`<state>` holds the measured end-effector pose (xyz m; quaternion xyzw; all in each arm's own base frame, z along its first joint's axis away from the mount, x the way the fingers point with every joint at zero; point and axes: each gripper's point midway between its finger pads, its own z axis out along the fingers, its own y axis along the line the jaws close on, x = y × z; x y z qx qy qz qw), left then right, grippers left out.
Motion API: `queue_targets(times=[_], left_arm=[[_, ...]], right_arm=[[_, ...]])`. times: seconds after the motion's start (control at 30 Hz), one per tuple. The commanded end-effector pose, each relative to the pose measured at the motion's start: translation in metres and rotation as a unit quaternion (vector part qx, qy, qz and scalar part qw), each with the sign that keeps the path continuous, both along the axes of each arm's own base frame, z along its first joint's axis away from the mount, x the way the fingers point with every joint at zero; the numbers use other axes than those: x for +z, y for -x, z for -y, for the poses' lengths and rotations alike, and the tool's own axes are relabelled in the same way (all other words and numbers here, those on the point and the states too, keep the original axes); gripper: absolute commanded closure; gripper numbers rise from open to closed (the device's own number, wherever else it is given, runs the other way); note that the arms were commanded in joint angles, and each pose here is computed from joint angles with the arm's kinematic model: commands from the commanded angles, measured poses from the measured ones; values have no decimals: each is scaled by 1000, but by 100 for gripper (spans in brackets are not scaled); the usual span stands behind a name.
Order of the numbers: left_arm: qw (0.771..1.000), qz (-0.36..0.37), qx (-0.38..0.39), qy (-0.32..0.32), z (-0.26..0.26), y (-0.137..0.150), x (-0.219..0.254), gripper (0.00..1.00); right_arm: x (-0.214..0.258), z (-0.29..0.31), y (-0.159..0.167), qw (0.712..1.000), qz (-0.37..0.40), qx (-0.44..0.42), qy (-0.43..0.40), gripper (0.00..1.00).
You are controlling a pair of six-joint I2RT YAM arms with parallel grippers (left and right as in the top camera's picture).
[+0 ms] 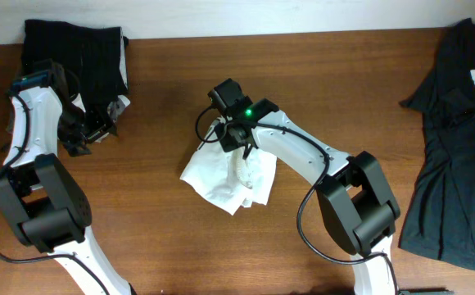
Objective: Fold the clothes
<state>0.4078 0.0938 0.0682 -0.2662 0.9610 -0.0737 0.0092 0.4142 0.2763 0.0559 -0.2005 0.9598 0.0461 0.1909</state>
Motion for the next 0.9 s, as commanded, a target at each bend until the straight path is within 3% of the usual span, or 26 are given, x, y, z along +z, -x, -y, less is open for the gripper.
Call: queue_targets(times=[0.0,0.07,0.27,0.57,0.6,0.63,0.67,0.7,0.8,0.87], left_arm=[[1000,11,2,-7,0,0,10,23],[1000,11,2,-7,0,0,10,23],[1000,10,2,-7,0,0,10,23],[1000,11,2,-7,0,0,10,19],[1000,10,2,-7,0,0,10,19],[1000,11,2,-7,0,0,10,19],[1000,11,2,-7,0,0,10,19],[1000,10,2,-7,0,0,10,19],[1000,10,2,-6,0,0,10,19],[1000,10,2,-6,0,0,10,19]], right_arm=[[9,4,-5,1000,15,-8,15,78],[16,9,-7,999,21,-16,29,87],[58,30,-14,995,41,-39,81,96],[39,105,23,972,-79,-177,134,96],[36,113,29,967,-94,-191,140,92],[32,117,33,964,-103,-199,144,67],[29,119,36,962,-108,-201,148,53],[28,120,38,961,-111,-203,150,49],[31,120,39,960,-111,-213,147,22],[46,122,40,957,-105,-232,137,21]])
